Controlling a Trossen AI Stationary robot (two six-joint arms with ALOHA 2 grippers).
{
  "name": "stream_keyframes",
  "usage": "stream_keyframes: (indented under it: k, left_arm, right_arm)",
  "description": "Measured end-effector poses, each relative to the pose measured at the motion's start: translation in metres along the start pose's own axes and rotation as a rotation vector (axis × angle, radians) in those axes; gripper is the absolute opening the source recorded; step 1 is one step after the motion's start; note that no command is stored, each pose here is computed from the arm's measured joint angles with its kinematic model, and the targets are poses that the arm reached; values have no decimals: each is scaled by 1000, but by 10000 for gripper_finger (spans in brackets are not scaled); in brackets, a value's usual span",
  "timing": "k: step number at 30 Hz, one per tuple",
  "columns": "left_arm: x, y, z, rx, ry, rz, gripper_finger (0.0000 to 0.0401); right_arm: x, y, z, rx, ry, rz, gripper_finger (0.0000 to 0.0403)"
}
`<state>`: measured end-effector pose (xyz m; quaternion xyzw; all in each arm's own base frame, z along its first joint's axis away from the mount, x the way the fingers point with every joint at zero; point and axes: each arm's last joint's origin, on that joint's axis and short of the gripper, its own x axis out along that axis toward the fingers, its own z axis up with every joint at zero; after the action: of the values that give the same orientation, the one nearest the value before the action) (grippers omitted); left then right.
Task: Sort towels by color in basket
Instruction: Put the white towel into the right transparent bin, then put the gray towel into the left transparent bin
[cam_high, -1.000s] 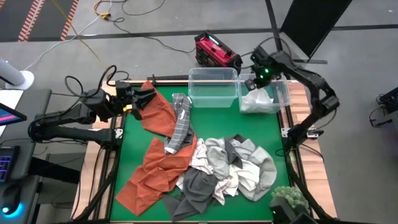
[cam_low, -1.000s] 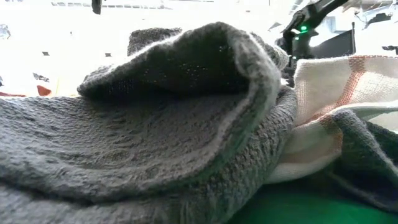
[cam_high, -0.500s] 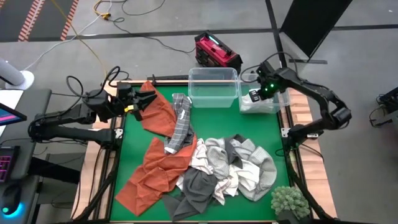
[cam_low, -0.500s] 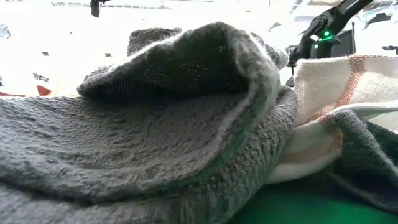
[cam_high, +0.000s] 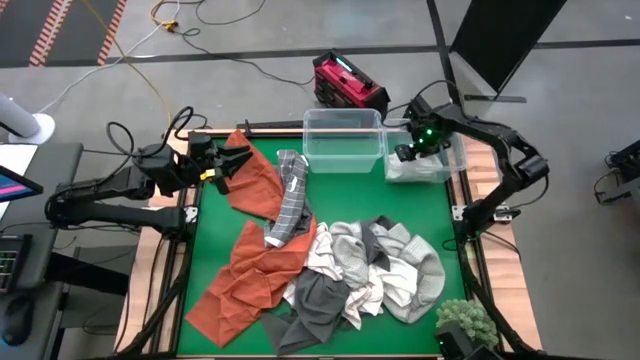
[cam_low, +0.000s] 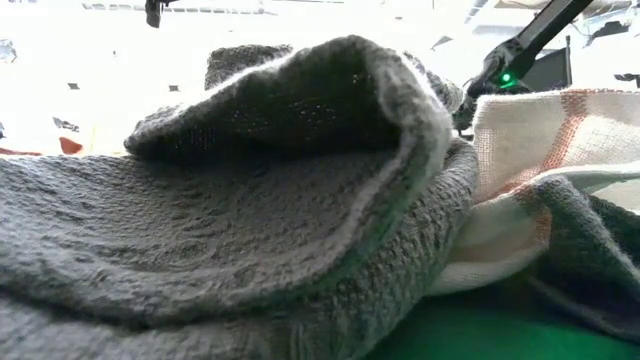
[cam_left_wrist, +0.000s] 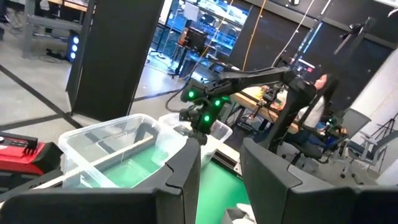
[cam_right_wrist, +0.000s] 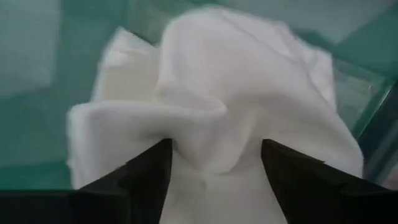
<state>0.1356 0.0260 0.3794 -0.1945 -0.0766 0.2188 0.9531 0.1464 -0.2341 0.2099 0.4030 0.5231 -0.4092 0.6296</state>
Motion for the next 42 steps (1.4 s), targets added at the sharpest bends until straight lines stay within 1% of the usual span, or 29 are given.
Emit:
stream_keyframes:
  k: [2, 6, 11, 13, 15, 20, 23, 26, 30, 34, 35, 37, 42]
  left_arm:
    - [0, 0, 0, 13, 0, 0, 107]
    - [0, 0, 0, 31, 1, -3, 107]
    - [0, 0, -1, 33, 11, -16, 107]
    - [0, 0, -3, 39, 31, -12, 107]
    - [0, 1, -5, 41, 53, -3, 107]
    - [0, 5, -7, -4, 86, 22, 107]
    - [1, 6, -7, -15, 98, 7, 107]
    - [1, 7, -9, -33, 122, -7, 107]
    - [1, 9, -11, -61, 155, -12, 107]
    - [0, 9, -14, -66, 203, -28, 107]
    - [0, 9, -16, -62, 221, -36, 107]
    - [0, 10, -20, -47, 278, -52, 107]
    - [0, 11, -31, -67, 412, -81, 107]
  right_arm:
    - [-12, 1, 1, -6, -22, 5, 301]
    - [-47, 3, 1, -23, -120, 24, 310]
    - [-95, 6, -10, -63, -228, 47, 311]
    - [-114, 15, -21, -127, -277, 67, 311]
    - [-127, 32, -36, -213, -333, 106, 311]
    - [-145, 88, -78, -469, -399, 260, 311]
    - [-147, 121, -104, -600, -388, 348, 311]
    - [-141, 148, -125, -690, -333, 394, 311]
    - [-126, 183, -159, -835, -236, 401, 311]
    - [-107, 214, -202, -1003, -140, 382, 311]
    - [-102, 219, -210, -1025, -122, 369, 311]
    - [-92, 229, -220, -1031, -93, 347, 311]
    - [-74, 252, -227, -985, -131, 356, 310]
